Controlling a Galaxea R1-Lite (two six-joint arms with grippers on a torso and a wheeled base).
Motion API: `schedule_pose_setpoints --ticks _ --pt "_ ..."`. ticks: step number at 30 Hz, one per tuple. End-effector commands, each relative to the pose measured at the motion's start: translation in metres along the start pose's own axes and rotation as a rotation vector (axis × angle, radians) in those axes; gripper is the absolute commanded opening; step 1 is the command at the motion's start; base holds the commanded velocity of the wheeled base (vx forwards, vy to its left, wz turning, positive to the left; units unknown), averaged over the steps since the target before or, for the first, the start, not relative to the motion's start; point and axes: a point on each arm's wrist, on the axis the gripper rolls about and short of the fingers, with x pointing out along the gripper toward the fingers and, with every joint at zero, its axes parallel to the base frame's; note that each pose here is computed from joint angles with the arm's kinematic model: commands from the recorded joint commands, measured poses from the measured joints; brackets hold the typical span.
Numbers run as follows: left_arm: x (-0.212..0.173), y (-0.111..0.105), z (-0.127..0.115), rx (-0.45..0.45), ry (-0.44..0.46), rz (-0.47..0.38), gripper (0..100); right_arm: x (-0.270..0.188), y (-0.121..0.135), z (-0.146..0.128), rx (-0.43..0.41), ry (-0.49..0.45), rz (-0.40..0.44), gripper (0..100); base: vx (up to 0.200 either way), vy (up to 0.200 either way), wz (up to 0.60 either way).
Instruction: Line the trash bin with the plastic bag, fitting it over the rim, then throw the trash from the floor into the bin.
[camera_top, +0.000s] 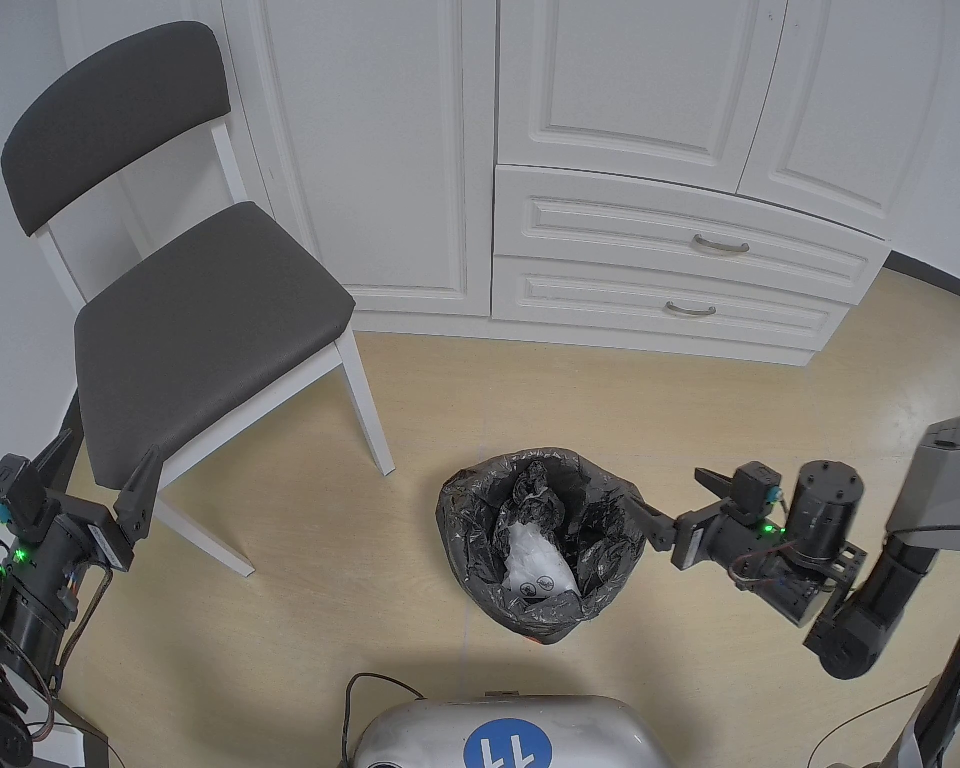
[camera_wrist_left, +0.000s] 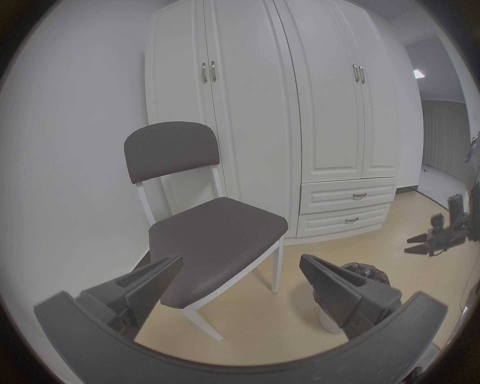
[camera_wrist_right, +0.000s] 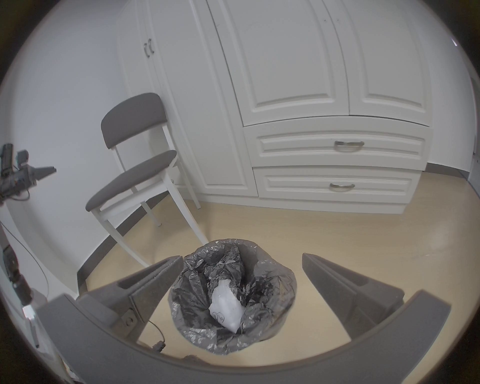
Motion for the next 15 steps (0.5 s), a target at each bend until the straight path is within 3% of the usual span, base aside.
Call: schedule_pose_setpoints --ticks 1,7,11,15 --pt "-0.020 0.007 0.001 -0.027 -0.026 -0.004 100 -0.071 0.006 0.032 0.023 -0.102 0.033 100 0.000 0.000 0.00" --pt "-0.042 0.015 0.003 -0.028 -0.019 -0.012 100 -0.110 0.005 0.040 0.021 -0.152 0.037 100 0.000 0.000 0.00" --pt "-0.064 0.023 0.008 -0.029 -0.019 -0.023 100 -0.137 0.006 0.057 0.041 -0.277 -0.054 100 0.000 0.000 0.00" --pt "-0.072 0.027 0.011 -0.032 -0.034 -0.007 100 -0.157 0.009 0.065 0.034 -0.320 -0.063 100 0.000 0.000 0.00"
